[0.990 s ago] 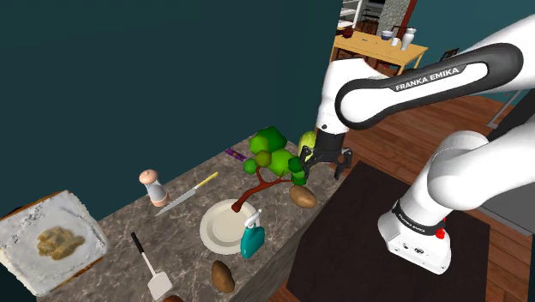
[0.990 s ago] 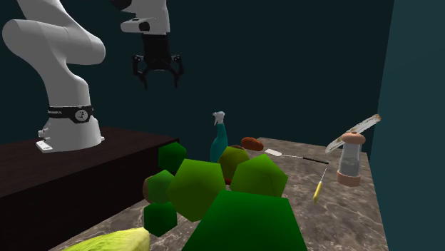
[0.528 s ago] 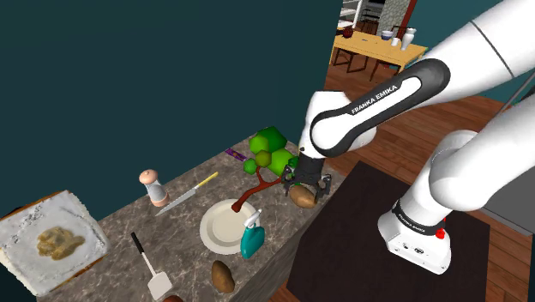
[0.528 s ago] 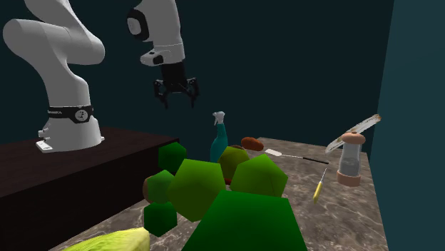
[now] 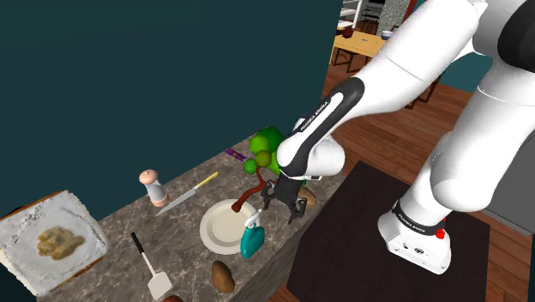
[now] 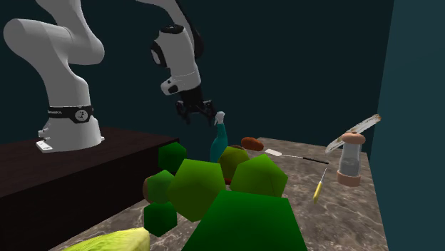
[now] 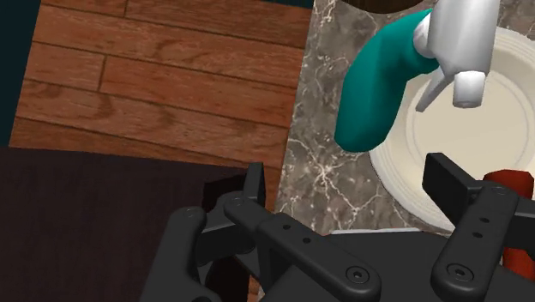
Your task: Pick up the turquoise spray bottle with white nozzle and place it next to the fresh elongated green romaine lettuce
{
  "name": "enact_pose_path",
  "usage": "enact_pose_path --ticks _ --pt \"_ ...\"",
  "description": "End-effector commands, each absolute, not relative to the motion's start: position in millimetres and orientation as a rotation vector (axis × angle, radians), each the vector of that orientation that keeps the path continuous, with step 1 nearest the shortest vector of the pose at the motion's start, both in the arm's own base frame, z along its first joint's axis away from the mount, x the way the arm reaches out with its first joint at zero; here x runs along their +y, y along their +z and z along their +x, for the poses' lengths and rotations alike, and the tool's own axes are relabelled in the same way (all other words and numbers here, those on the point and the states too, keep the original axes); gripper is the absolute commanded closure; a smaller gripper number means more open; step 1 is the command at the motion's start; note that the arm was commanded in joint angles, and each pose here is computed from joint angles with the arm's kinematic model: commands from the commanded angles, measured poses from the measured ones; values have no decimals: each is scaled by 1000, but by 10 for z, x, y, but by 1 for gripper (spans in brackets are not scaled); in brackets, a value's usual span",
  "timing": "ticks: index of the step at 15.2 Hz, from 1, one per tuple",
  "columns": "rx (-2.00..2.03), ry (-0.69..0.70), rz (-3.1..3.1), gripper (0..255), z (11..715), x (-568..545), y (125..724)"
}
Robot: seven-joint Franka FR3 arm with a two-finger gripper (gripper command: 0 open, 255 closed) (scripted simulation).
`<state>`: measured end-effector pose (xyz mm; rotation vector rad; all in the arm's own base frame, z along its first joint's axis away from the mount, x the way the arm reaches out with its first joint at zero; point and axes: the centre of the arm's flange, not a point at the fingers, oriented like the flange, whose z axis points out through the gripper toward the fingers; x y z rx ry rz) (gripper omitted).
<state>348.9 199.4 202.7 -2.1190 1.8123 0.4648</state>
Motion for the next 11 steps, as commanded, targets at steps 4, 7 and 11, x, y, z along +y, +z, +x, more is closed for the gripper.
enact_pose_path --ticks 4,7,11 --pt "1979 493 -1886 0 3744 2278 1539" --pt "2001 497 -1852 0 3787 2369 1376" --pt "2001 497 -1852 0 3794 2473 1193"
